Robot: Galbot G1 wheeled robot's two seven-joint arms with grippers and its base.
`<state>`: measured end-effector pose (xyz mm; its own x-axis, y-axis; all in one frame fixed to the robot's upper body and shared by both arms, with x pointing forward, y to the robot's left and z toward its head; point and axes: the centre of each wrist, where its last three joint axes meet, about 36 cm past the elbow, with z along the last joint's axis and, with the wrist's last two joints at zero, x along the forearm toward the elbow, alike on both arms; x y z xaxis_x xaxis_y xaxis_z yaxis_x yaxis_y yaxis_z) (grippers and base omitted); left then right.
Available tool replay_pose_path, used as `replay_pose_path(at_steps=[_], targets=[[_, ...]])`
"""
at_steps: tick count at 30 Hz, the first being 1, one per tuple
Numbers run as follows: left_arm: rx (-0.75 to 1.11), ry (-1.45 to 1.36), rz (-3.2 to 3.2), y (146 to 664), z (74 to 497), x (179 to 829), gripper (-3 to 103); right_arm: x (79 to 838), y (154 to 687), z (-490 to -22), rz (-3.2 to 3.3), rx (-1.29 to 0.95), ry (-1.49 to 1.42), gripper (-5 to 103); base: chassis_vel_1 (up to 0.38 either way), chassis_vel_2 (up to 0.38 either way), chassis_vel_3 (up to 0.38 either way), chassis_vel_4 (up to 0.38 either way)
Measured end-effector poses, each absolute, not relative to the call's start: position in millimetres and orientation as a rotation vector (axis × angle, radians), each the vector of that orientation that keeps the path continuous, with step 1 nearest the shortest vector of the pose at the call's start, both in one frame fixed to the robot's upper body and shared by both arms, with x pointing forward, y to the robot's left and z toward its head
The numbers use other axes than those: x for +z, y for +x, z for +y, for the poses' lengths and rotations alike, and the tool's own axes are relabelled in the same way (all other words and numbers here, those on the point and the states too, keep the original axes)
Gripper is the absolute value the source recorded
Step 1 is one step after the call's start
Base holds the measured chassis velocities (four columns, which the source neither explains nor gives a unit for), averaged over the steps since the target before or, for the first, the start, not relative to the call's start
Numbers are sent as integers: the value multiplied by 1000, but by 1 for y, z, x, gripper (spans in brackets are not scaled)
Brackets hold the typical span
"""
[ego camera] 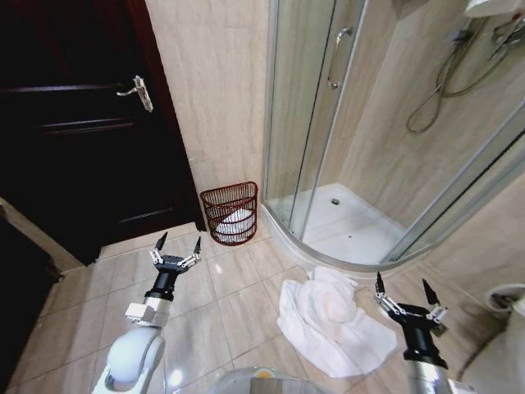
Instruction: Discard the used towel into the hamper.
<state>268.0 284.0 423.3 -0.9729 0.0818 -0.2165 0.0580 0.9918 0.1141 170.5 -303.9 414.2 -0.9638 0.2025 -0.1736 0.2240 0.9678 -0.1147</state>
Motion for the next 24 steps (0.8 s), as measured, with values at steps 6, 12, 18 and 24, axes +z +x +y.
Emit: replay_pose_path(at_steps=[6, 12, 18, 24], targets=[[136, 96, 2918, 262, 277, 420, 100, 413, 169, -306, 2955, -207, 333, 100, -42, -152, 49, 149], [128, 95, 2918, 259, 275, 420, 100, 413, 172, -304, 2963, -215, 323, 100, -50, -173, 43, 162], [108, 90, 2932, 259, 272, 414, 100, 410, 171, -306, 2967, -212, 344, 100, -46, -160, 17, 157], [107, 96, 2937, 259, 269, 412, 100, 406, 170, -308, 2960, -207, 371, 100, -48, -138, 28, 135]])
